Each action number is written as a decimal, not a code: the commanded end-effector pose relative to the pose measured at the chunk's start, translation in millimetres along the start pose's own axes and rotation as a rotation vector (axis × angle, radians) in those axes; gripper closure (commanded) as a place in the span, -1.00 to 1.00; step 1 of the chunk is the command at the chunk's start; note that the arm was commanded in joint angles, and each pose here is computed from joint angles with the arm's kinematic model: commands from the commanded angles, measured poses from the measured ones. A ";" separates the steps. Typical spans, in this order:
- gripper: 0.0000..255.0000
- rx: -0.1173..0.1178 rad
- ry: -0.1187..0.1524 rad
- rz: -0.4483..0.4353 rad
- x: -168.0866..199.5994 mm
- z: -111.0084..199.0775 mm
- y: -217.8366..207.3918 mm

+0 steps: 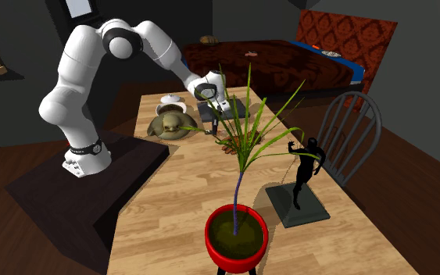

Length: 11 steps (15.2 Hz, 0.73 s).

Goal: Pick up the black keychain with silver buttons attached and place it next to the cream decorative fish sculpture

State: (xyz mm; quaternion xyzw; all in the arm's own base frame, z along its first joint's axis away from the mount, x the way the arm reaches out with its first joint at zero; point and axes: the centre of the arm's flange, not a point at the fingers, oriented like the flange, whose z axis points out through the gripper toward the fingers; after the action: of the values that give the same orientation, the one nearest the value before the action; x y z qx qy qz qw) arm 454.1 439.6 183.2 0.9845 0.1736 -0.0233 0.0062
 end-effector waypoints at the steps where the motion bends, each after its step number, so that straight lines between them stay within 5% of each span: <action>1: 1.00 0.000 0.000 0.000 0.5 11.0 0.5; 11: 1.00 0.000 0.000 0.000 2.7 58.3 0.3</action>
State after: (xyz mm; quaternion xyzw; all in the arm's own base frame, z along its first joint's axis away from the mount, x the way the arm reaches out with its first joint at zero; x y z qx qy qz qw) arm 454.7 438.9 126.6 0.9845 0.1736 -0.0234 0.0063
